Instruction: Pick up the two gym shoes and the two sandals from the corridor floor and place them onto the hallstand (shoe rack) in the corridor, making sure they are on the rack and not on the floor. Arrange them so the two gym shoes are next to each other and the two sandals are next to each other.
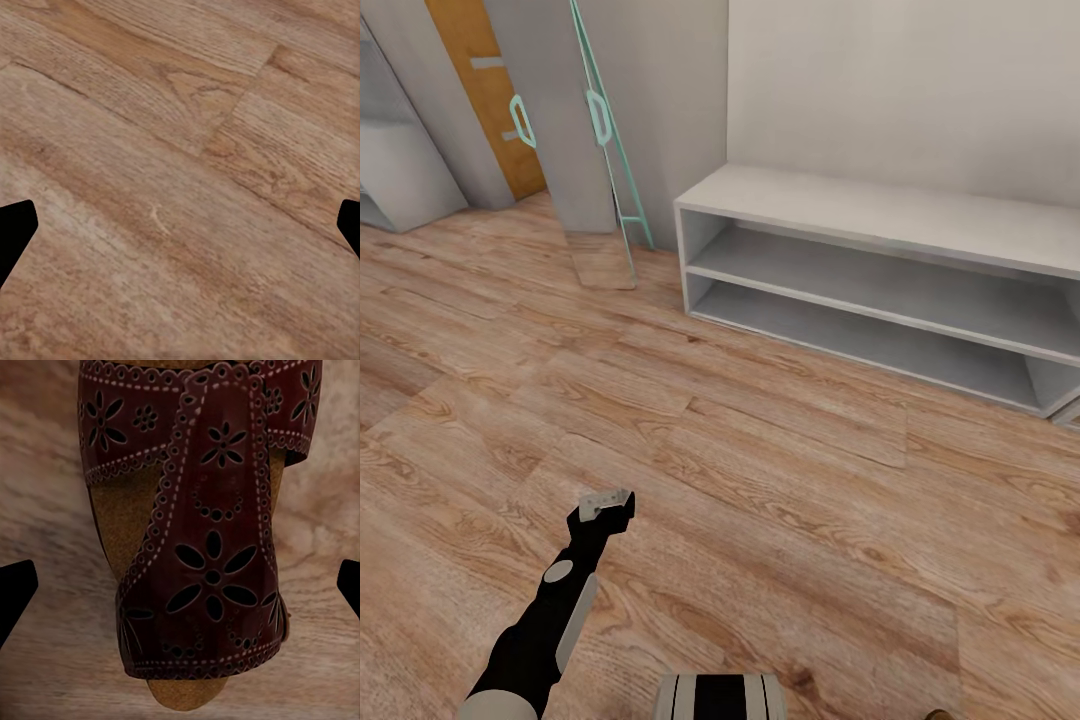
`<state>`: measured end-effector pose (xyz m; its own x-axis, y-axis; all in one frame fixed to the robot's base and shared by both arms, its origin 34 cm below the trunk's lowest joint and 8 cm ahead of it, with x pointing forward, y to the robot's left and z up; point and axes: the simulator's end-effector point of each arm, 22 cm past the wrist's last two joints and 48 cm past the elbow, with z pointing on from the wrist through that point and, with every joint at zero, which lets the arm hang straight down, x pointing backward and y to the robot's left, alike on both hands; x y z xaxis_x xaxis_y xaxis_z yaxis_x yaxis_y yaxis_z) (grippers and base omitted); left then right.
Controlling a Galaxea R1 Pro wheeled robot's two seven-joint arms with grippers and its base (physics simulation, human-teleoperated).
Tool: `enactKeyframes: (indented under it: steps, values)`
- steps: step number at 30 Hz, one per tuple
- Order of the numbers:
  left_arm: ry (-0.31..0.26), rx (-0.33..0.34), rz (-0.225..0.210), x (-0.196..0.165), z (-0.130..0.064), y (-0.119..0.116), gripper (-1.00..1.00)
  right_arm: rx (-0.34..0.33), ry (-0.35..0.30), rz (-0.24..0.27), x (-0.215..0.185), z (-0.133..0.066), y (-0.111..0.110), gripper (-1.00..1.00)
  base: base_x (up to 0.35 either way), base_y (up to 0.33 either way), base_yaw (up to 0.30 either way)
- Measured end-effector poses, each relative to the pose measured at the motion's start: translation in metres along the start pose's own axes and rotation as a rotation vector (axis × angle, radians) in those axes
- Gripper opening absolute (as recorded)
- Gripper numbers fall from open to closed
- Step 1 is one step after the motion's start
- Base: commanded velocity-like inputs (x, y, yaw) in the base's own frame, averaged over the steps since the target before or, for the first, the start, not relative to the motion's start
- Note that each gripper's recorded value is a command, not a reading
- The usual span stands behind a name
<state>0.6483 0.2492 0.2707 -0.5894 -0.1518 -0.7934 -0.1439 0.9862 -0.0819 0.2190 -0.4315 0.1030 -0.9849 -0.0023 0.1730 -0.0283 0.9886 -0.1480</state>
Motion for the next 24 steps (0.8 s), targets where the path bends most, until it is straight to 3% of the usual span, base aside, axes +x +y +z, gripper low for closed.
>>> enactKeyframes:
  steps: [11, 12, 24]
  values:
    - [0.008, -0.001, 0.000, 0.0049, 0.0014, 0.0006, 1.00, 0.000, 0.008, -0.001, 0.0030, 0.0018, 0.0000, 1.00, 0.000, 0.000, 0.000]
    - [0.008, -0.001, 0.001, 0.0049, 0.0014, 0.0006, 1.00, 0.001, 0.008, -0.001, 0.0030, 0.0018, -0.0002, -1.00, 0.000, 0.000, 0.000]
    - [0.009, -0.001, 0.000, 0.0052, 0.0014, 0.0006, 1.00, 0.001, 0.008, -0.005, 0.0030, 0.0018, -0.0002, -1.00, 0.000, 0.000, 0.000]
